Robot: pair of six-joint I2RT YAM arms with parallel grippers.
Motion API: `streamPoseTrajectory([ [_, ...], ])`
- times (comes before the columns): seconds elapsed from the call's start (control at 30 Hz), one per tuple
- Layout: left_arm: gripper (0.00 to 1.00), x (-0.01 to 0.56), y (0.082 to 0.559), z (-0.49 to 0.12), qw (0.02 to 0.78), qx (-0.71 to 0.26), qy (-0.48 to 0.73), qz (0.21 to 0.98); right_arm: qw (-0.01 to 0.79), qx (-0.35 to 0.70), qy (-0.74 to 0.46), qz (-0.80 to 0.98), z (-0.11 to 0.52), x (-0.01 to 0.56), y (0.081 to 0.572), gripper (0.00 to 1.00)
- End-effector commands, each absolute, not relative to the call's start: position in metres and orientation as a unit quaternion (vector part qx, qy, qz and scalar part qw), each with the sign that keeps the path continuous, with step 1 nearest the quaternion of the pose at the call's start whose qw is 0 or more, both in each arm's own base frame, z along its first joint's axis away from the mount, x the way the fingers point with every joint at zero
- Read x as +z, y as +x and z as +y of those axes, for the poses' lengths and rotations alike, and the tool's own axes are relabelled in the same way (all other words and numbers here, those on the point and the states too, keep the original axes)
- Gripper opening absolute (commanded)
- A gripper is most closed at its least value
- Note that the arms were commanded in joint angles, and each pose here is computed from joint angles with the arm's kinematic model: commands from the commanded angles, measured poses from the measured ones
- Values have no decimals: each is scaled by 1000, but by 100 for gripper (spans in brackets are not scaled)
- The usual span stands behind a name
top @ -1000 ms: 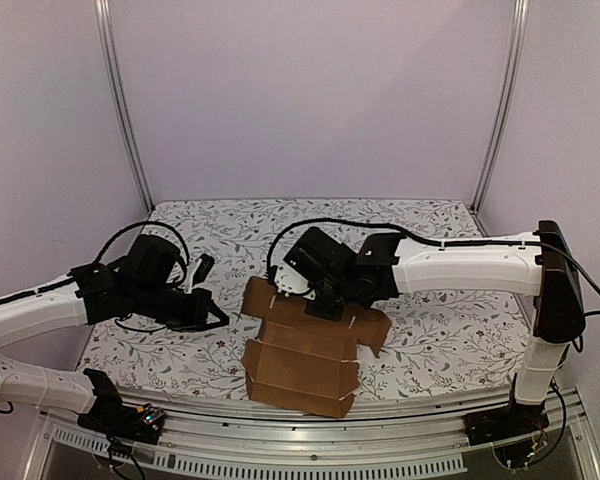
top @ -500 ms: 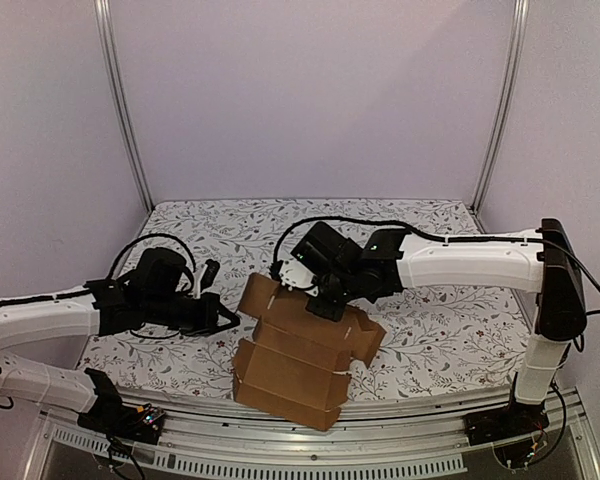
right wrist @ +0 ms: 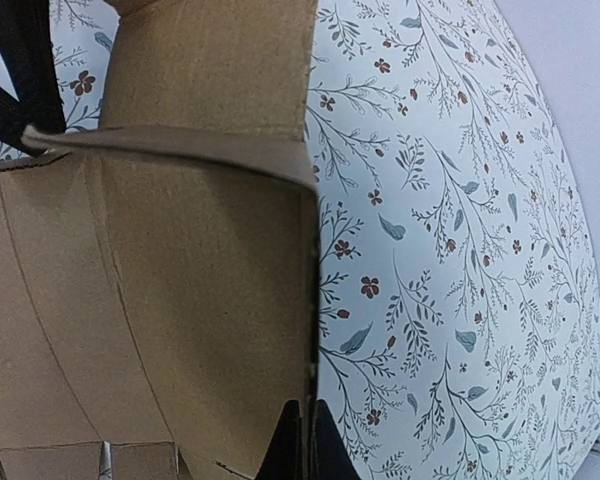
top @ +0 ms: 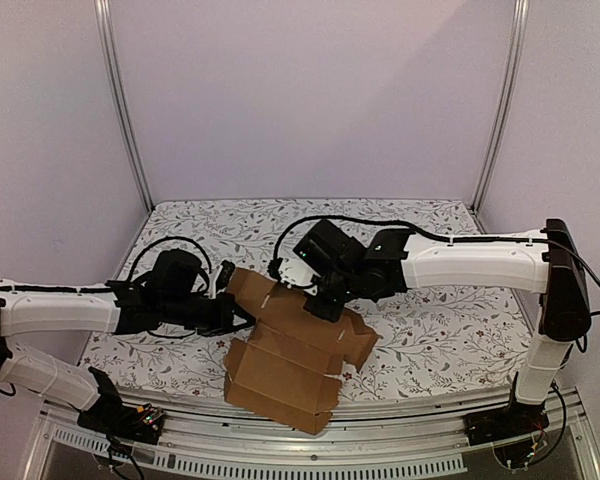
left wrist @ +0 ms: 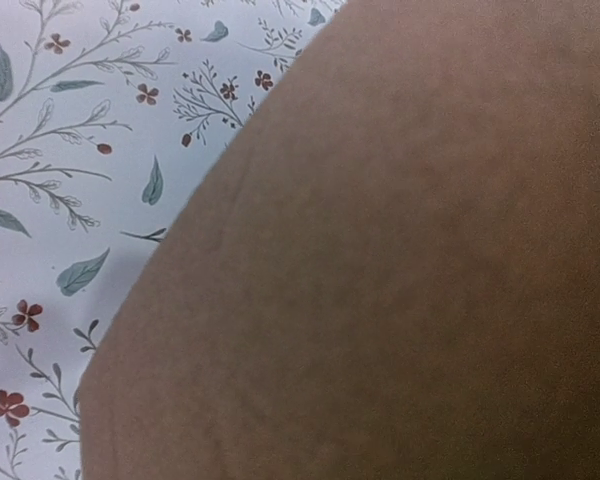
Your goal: Fold the paper box
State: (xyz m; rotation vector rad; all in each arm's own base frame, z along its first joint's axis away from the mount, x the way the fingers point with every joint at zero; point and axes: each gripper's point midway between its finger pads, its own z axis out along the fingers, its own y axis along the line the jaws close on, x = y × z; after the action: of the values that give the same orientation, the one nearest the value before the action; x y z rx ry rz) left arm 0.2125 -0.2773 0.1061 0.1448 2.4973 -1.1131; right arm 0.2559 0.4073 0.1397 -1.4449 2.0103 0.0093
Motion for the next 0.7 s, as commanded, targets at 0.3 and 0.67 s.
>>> streamPoseTrajectory([
  [0.3, 0, 87, 205, -297, 185, -374, 76, 906, 335, 12, -540, 772, 410, 140, 258, 0],
  [0.67, 0, 110, 207, -282, 214, -340, 87, 912, 335, -16, -558, 759, 404, 134, 256, 0],
])
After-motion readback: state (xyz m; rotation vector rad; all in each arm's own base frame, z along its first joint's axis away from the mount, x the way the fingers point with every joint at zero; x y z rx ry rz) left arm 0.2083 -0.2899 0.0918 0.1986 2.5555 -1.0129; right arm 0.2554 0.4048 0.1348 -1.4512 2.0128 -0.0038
